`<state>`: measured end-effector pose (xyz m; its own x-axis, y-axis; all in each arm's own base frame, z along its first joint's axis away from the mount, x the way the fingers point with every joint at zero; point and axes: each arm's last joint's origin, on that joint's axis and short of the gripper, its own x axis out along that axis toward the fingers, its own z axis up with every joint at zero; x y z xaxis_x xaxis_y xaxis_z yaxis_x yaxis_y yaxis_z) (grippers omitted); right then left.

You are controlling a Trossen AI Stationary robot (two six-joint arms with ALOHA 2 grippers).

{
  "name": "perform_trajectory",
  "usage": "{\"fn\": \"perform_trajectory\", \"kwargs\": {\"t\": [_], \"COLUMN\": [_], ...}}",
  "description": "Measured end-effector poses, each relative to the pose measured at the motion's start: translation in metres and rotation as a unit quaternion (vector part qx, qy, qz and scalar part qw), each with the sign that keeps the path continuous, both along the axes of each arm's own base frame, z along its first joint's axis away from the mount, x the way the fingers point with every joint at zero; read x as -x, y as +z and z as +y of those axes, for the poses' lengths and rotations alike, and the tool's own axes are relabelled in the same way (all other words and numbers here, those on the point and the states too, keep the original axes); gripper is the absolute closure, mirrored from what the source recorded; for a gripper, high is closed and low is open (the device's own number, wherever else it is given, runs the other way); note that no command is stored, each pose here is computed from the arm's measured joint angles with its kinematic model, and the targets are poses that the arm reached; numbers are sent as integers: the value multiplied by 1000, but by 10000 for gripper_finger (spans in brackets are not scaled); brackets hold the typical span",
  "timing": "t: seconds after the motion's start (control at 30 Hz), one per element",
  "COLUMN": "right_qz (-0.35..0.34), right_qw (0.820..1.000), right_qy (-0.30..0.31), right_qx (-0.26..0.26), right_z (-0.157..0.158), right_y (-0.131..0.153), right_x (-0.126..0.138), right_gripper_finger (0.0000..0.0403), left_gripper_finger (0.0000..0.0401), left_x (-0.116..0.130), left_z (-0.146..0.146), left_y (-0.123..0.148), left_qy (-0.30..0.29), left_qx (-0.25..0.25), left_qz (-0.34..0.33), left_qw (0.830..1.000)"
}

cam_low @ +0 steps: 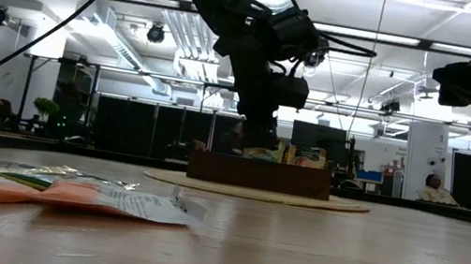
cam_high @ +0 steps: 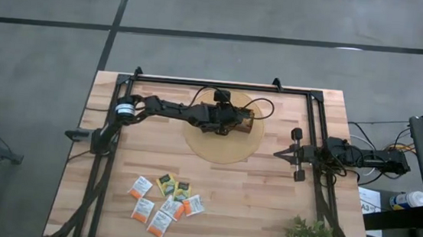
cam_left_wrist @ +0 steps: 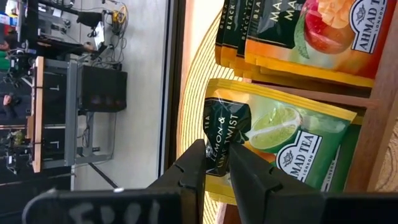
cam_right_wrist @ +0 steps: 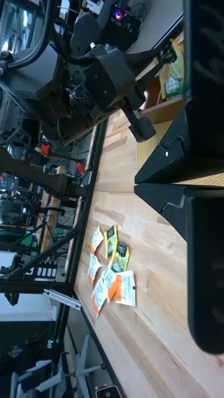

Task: Pick & Place Tea
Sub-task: Put the top green tea bag into the middle section of wooden organizer

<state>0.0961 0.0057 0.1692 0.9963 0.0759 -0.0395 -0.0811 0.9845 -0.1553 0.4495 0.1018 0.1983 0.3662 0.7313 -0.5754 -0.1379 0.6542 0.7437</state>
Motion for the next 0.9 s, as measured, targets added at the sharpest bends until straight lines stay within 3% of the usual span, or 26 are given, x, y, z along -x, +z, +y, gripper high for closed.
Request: {"fn": "perform_trajectory", "kwargs": {"t": [0.9], "right_qz": [0], "right_qw": [1000], "right_qy": [0], "right_qx": [0], "right_z": [0], "right_y": [0], "right_x": [0], "right_gripper_finger": [394], "left_gripper_finger": [336], "left_x": [0], "left_z": [0], "left_y": [6], "left_qy": [4], "left_qx": [6], "left_qz": [-1], "left_qw": [1000]}}
